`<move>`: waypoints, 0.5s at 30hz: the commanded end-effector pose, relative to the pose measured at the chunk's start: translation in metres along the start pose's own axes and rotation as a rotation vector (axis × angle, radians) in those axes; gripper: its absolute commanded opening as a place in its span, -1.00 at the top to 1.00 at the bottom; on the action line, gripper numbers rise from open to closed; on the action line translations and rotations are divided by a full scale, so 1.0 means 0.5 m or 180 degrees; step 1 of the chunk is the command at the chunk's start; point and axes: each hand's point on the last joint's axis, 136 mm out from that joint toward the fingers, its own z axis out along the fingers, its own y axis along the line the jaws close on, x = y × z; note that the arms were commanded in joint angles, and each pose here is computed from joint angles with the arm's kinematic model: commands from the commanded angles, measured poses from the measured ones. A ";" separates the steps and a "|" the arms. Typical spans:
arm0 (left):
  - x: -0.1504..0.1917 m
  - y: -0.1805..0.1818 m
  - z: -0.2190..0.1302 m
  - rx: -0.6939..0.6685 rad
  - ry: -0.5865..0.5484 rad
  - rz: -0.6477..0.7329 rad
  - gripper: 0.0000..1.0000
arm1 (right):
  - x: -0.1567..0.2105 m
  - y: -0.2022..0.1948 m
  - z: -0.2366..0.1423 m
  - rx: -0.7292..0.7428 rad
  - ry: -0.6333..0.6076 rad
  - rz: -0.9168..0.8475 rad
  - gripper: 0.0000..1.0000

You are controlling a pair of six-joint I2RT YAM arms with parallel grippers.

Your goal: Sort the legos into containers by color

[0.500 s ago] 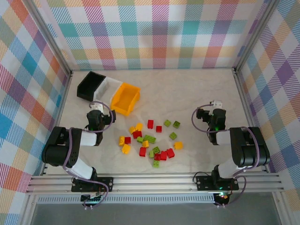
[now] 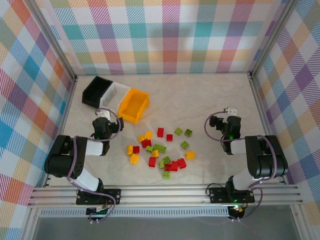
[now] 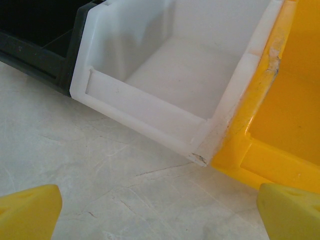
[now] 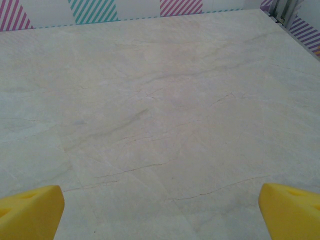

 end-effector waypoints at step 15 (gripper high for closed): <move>-0.040 -0.019 -0.004 0.0189 0.0057 0.0123 -1.00 | -0.043 0.025 0.001 -0.0227 -0.0042 -0.0027 -0.99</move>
